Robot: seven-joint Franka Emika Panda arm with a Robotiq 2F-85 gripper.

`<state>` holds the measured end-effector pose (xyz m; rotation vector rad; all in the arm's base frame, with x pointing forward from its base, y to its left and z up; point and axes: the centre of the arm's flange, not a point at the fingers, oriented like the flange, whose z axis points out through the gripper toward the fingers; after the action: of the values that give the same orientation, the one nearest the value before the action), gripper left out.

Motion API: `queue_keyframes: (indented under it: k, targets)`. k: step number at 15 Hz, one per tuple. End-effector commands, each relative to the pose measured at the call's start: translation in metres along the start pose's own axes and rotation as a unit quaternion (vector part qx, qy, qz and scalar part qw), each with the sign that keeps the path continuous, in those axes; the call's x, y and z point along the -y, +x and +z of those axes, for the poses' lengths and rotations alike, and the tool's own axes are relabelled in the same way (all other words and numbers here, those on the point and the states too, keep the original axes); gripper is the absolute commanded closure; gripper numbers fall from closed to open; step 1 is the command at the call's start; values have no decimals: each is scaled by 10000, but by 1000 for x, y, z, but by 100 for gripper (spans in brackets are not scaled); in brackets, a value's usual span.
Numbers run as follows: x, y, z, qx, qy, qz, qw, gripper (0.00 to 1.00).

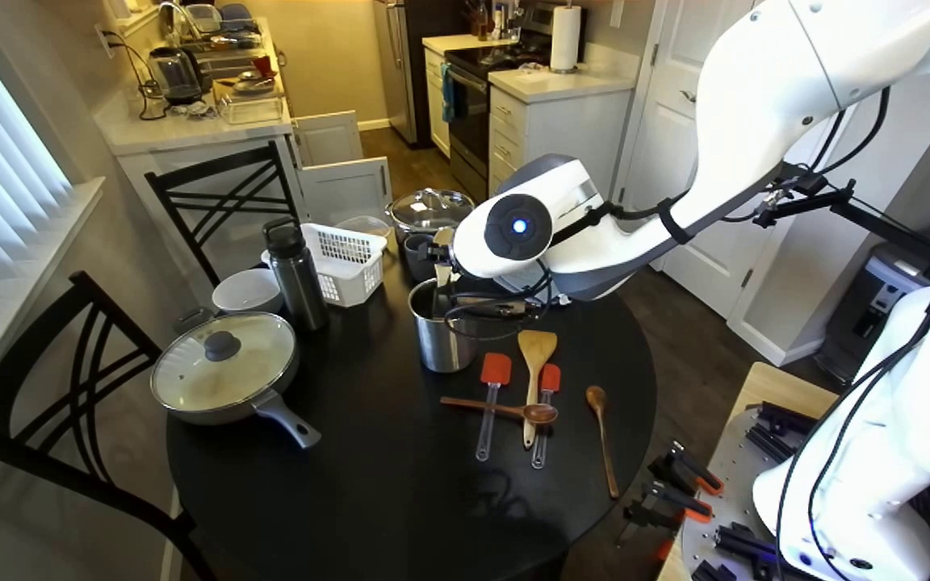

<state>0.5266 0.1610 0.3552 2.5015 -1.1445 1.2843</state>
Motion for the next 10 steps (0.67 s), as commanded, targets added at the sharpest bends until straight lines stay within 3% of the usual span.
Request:
queue_keyframes:
  k: [1,5,10]
  targets:
    - [-45,-10,-20,1003,-41,-84,9949,0]
    - [-88,-39,2,2049,-438,158,9777,0]
    - [-139,-68,38,3009,-1209,549,9444,0]
